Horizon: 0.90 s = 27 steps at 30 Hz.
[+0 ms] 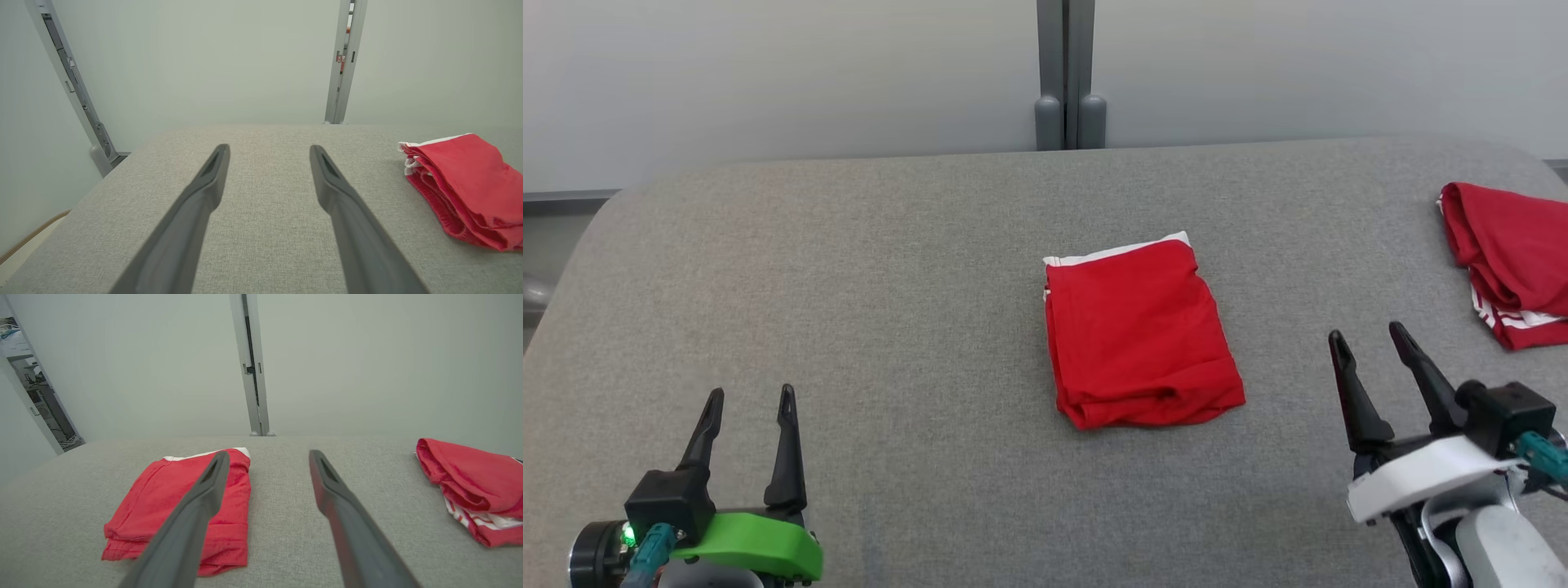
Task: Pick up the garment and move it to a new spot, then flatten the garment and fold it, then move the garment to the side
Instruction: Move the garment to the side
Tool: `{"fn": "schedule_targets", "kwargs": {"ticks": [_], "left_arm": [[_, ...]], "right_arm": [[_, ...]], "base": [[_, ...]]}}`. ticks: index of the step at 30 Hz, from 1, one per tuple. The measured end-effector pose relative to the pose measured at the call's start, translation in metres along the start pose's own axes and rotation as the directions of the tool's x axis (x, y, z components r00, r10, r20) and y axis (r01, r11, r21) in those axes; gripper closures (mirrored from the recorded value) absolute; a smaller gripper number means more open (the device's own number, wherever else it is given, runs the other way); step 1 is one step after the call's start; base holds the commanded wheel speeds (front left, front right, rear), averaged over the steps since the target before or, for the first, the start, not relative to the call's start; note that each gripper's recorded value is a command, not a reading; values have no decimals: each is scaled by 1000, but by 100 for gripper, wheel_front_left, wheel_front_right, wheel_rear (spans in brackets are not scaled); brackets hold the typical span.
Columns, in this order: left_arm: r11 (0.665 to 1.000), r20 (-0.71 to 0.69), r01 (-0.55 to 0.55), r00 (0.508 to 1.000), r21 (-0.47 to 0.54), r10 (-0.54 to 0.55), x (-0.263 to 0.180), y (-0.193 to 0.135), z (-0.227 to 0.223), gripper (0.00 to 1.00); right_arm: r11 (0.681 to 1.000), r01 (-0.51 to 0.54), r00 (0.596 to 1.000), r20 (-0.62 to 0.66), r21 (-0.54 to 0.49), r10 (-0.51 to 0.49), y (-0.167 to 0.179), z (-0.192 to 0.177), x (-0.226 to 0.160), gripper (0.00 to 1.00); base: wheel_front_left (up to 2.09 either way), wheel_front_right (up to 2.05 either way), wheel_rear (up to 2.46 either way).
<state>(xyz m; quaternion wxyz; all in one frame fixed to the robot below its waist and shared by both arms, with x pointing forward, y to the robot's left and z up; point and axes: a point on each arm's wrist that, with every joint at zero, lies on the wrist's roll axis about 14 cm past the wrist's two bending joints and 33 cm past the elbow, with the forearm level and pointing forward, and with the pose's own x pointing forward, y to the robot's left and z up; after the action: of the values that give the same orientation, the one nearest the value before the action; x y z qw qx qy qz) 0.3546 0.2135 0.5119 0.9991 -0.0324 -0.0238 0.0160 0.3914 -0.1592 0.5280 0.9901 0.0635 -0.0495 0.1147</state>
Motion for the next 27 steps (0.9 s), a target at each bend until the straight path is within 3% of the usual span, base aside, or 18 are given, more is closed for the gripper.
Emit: {"fn": "schedule_targets", "kwargs": {"ticks": [13, 20, 27], "left_arm": [[1000, -21, -12, 1000, -14, 12, 14, -2, -14, 0], [999, -42, -30, 999, -17, 30, 20, 0, -24, 0], [999, -63, -48, 997, -19, 46, 27, 3, -34, 0]], "right_arm": [[990, -112, 994, -14, -81, 111, 18, 13, 90, 0], [987, -139, 978, -166, -83, 124, 19, -31, 117, 0], [986, -164, 927, -349, -39, 140, 25, -96, 117, 0]], "base": [[0, 0, 0], [0, 0, 0], [0, 0, 0]]}}
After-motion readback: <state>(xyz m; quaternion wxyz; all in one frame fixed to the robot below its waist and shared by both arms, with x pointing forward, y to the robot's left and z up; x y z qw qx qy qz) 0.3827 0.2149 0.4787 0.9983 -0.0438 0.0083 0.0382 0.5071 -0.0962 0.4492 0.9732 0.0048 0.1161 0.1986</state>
